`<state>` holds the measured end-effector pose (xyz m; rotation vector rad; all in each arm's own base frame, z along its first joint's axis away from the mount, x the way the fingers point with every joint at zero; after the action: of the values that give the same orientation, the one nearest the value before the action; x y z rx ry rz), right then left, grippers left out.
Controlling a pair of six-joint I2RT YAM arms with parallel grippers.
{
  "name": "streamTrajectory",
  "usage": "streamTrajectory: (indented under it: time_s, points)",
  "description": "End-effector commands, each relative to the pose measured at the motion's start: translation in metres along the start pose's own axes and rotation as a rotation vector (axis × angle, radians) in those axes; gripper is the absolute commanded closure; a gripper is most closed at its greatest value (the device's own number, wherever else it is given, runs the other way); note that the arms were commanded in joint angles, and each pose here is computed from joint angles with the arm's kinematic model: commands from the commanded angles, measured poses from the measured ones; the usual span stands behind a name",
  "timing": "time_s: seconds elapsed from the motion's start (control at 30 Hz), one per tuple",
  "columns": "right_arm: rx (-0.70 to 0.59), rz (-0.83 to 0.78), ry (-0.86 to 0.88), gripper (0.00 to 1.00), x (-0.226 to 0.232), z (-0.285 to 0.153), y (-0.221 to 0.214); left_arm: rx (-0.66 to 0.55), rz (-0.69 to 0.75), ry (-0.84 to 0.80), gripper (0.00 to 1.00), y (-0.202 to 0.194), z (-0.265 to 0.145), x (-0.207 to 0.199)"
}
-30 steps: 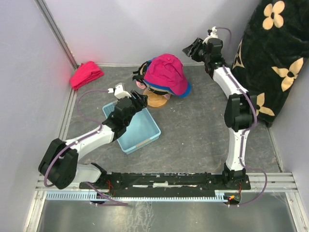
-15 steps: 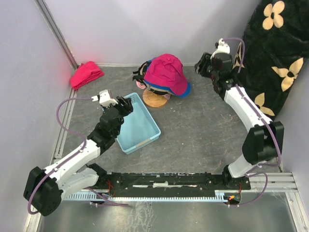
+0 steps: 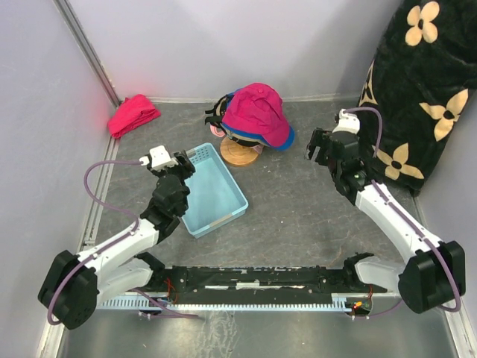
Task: Stack the hats
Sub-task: Reset both arms
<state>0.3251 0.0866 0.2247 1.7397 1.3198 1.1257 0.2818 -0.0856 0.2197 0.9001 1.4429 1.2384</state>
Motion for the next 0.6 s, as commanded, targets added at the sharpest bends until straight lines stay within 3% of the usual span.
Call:
streamTrajectory:
  time_s: [0.0, 0.57]
  points:
    - [-0.054, 0.037, -0.105, 0.04, -0.016, -0.008, -0.003, -0.147, 0.047, 0.035, 0.36, 0.031, 0.007, 0.0]
    - [-0.069, 0.029, -0.263, 0.01, -0.041, -0.019, -0.008, -0.195, 0.064, -0.059, 0.34, 0.028, 0.011, -0.003]
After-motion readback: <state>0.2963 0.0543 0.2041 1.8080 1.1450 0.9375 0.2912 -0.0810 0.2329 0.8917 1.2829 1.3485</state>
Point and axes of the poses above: each gripper's point midway between its finger pads, its own z axis out along the fingers, its own x axis along the line the jaws close on, y = z × x, the point moved 5 cm from there along -z, back along the fingers, and after that the axes turned 3 degrees about z, right-handed, at the moved point
